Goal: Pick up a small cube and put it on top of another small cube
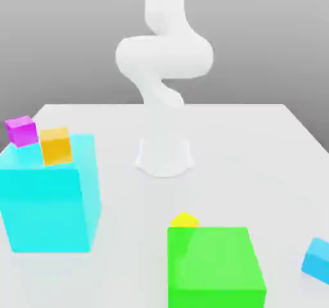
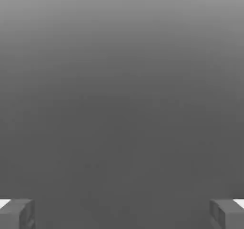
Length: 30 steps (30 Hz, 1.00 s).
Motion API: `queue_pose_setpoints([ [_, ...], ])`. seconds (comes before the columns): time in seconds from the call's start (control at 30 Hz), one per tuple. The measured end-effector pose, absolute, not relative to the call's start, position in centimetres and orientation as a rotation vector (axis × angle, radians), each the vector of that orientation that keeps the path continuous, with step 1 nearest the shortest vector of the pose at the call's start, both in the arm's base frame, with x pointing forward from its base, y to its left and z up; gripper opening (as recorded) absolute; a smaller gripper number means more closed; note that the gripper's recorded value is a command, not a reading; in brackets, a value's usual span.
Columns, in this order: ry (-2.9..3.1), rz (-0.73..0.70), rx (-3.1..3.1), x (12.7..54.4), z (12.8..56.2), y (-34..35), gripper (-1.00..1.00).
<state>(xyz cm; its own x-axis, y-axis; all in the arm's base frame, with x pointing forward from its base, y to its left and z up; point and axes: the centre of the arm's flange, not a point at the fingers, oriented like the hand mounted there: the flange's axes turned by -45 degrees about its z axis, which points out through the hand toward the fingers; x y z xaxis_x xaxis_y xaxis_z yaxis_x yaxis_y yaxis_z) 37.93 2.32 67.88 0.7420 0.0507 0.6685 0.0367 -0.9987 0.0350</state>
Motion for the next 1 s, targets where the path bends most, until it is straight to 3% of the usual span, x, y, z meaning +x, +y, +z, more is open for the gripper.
queue_pose_setpoints([
  [0.23, 0.366, 0.828, 2.935, 45.0, 57.2, 9.6, 0.0],
  [0.47, 0.676, 0.556, 2.927, 47.9, 45.3, 17.1, 0.0],
  [0.73, 1.064, 0.254, 2.883, 45.8, 31.0, 26.0, 0.0],
  [1.0, 1.346, 0.009, 2.838, 40.8, 18.1, 31.3, 0.0],
])
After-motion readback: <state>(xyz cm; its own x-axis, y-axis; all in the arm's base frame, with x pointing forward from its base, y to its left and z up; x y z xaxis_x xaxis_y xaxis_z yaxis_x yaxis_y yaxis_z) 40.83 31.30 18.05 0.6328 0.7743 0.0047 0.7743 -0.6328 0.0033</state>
